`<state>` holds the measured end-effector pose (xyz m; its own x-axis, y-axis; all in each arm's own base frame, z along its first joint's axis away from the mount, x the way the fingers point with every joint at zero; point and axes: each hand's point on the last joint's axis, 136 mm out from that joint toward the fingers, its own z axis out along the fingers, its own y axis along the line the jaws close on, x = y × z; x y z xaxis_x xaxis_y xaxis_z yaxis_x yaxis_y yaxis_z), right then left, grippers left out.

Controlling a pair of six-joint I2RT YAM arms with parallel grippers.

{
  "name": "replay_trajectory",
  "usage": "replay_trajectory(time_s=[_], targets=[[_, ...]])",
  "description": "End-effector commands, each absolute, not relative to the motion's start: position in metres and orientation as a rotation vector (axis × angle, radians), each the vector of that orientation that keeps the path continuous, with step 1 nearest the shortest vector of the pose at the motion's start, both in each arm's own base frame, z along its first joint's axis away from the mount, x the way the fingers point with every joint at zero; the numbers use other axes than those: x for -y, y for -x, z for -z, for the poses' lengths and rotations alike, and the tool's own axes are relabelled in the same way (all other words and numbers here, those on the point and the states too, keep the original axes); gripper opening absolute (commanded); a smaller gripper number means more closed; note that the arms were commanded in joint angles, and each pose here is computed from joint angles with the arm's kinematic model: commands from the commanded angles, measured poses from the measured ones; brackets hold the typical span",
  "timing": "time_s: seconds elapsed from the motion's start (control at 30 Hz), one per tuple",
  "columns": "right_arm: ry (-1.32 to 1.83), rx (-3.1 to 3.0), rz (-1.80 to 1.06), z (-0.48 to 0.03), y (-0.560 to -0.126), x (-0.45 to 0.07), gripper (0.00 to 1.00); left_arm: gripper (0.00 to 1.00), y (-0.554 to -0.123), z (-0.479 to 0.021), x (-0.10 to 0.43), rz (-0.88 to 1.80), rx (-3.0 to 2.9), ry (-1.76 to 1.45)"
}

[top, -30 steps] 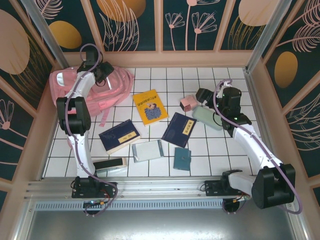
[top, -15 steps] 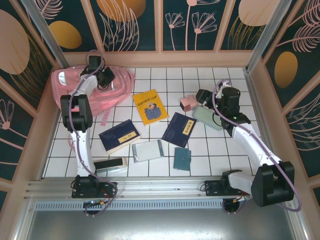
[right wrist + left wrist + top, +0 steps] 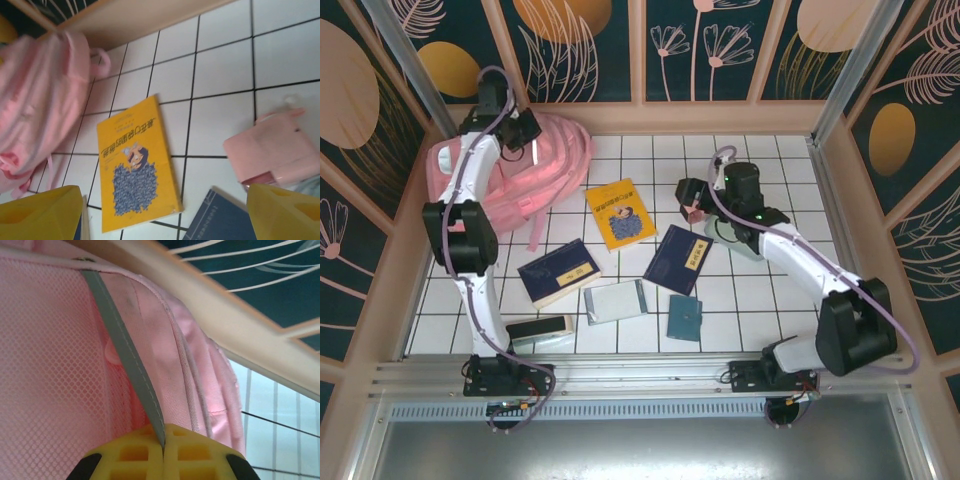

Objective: Pack the student bag
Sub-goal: Pick up the student bag from the top-left of the table, then pass the student bag.

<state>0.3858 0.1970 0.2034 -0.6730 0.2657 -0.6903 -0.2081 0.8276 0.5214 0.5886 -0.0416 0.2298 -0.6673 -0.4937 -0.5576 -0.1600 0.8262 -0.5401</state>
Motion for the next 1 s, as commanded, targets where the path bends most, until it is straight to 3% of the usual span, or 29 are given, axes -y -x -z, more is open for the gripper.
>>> replay_trajectory(time_s=[0.0, 0.33, 0.53, 0.7, 0.87, 0.97], targets=[[0.040, -2.158, -0.805, -0.220, -0.389, -0.224, 0.85, 0.00, -0.555, -0.343, 0.090, 0.711, -2.107, 0.171], [0.105, -2.121, -0.831, -0.236, -0.389, -0.240, 0.84, 0.00, -0.473, -0.409, 0.205, 0.976, -1.995, -0.236], [0.290, -2.023, -0.864, -0.258, -0.353, -0.265, 0.81, 0.00, -0.448, -0.392, 0.239, 1.018, -2.021, -0.372], [0.482, -1.955, -0.954, -0.253, -0.303, -0.322, 0.80, 0.00, -0.438, -0.369, 0.255, 0.988, -2.050, -0.447], [0.704, -2.000, -0.926, -0.220, -0.274, -0.375, 0.81, 0.00, -0.449, -0.333, 0.243, 0.874, -2.134, -0.378], [0.818, -1.991, -0.911, -0.214, -0.247, -0.378, 0.88, 0.00, -0.453, -0.322, 0.223, 0.739, -2.151, -0.296]])
